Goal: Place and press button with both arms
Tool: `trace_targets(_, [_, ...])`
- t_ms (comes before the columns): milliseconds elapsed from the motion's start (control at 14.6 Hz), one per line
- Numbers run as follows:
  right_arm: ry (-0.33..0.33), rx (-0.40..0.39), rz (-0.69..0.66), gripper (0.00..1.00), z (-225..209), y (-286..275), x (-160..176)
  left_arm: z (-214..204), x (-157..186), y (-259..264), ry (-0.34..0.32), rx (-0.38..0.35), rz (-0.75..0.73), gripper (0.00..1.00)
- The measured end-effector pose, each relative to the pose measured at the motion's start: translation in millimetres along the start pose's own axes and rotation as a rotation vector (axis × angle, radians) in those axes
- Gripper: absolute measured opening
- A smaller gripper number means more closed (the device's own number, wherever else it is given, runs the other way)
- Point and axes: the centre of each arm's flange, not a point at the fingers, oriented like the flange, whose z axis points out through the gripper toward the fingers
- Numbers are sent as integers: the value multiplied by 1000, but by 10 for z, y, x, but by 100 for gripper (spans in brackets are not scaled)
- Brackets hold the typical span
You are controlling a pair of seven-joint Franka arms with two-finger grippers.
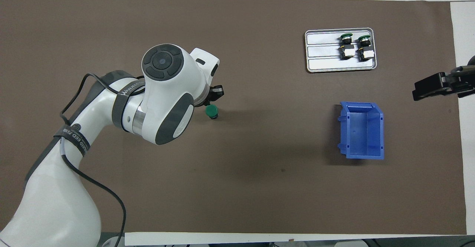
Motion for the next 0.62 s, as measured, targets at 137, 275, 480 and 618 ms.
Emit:
trace_targets(137, [0,0,0,99,0,0,0,-260,97,-138,-7,-3,-15,22])
trace_targets(275, [0,0,0,99,0,0,0,-522,249,-411,-26,4,-19,43])
trace_targets(480, [0,0,0,99,0,0,0,-815,535,-992,-40,35,-11,74])
trace_targets(618, [0,0,0,99,0,0,0,-986,702,-1409,-40,69,9,95])
